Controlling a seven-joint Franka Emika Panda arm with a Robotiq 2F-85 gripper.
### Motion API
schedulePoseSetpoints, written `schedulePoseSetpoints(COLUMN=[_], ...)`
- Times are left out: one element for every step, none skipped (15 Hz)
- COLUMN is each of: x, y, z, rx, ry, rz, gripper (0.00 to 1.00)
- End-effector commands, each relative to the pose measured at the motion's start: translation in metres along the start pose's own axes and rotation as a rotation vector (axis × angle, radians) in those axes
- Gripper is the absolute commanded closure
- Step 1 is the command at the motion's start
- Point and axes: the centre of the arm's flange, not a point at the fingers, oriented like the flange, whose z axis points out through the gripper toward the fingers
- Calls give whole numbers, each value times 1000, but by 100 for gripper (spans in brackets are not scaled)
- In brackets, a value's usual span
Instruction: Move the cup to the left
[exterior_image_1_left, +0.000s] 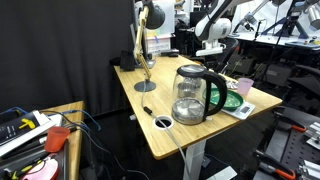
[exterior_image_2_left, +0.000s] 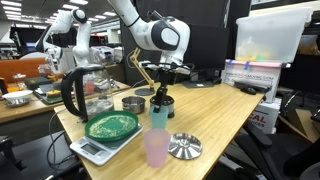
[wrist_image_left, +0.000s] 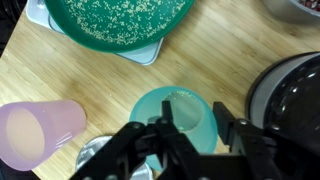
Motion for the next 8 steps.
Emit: schedulePoseSetpoints(x=[6,6,6,6,7,8,9,10], y=[-7,-7,-8,-8,-8,-9,-9,-9], z=[-7,-9,-11,-14,-16,-18,-20,-22], rx=[0,3,5,12,17,20,23,26], ry=[-18,-14,-10,-6,-4,-1,1,0], rz=[13,12,11,13,14,14,15,17], gripper=[82,88,96,99,100,100,100,99])
